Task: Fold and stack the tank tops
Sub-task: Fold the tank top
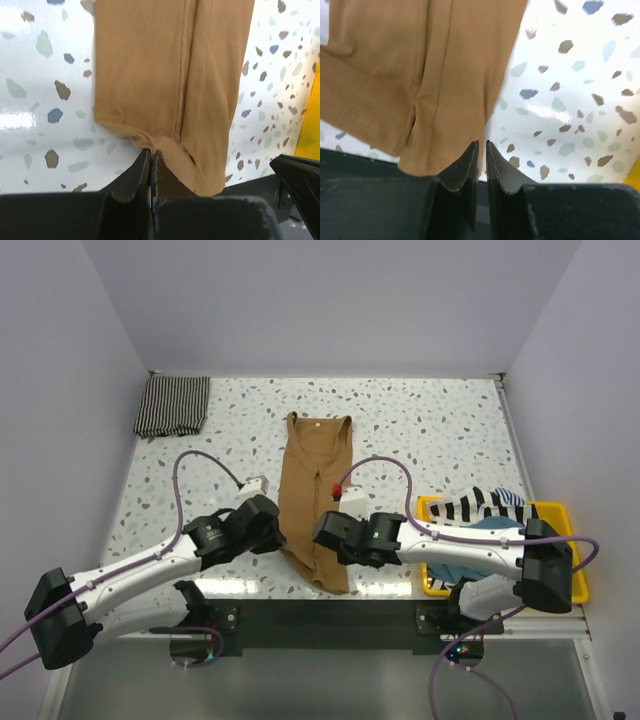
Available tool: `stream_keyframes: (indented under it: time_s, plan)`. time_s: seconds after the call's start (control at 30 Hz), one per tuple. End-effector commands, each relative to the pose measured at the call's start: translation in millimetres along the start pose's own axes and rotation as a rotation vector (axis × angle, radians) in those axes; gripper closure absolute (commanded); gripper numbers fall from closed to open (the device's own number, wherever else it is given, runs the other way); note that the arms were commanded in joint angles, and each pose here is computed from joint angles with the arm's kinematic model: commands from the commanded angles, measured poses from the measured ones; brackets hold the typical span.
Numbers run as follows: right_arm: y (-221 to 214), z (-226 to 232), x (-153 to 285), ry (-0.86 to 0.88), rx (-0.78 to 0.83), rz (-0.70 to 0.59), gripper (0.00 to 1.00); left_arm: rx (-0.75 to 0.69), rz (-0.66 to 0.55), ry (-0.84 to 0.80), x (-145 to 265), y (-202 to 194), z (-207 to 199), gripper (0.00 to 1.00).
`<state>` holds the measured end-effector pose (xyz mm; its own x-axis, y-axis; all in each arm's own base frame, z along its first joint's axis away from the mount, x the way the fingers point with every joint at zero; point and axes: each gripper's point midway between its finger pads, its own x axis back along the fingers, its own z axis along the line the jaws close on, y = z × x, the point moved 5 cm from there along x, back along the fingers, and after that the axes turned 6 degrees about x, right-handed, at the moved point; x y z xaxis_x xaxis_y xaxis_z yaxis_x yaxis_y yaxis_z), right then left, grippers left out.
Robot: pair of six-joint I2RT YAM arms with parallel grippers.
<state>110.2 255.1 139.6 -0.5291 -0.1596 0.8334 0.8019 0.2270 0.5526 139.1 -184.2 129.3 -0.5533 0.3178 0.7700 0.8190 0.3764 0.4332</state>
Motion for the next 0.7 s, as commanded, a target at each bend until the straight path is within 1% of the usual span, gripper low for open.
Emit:
stream_keyframes:
  time_s: [0.0, 0.1, 0.2, 0.3, 0.33, 0.4, 0.43, 0.53, 0.67]
  plan:
    - [31.3, -4.5, -1.0, -0.027, -0.029, -0.085, 0.85, -0.003, -0.112, -0.043, 4.8, 31.3, -22.7, 1.0]
    - [45.1, -5.4, -0.8, -0.032, -0.034, -0.102, 0.86, 0.003, -0.142, -0.045, 3.2, 46.0, -27.2, 1.0]
    - [43.4, -2.5, -2.3, -0.004, -0.026, -0.1, 0.83, 0.003, -0.147, -0.041, 1.7, 51.1, -26.8, 1.0]
    - [27.2, -2.6, -8.6, 0.034, -0.024, -0.063, 0.79, 0.008, -0.115, -0.049, -3.4, 42.9, -22.4, 1.0]
    - [22.1, -0.3, -7.1, 0.057, -0.034, -0.057, 0.74, 0.007, -0.093, -0.035, -8.6, 35.1, -14.4, 1.0]
    - [6.3, -0.4, -12.3, 0.068, -0.033, -0.03, 0.71, 0.021, -0.061, -0.054, -10.7, 26.3, -10.9, 1.0]
    - [-2.6, 5.1, -11.6, 0.082, -0.03, -0.015, 0.68, 0.02, -0.035, -0.035, -16.2, 16.3, -0.2, 1.0]
    - [-19.9, 13.5, -13.6, 0.094, -0.024, 0.016, 0.64, 0.03, -0.008, -0.014, -20.3, 3.0, 16.6, 1.0]
    - [-38.2, 20.0, -18.5, 0.121, -0.03, 0.049, 0.57, 0.028, 0.009, 0.031, -18.1, -7.9, 36.7, 1.0]
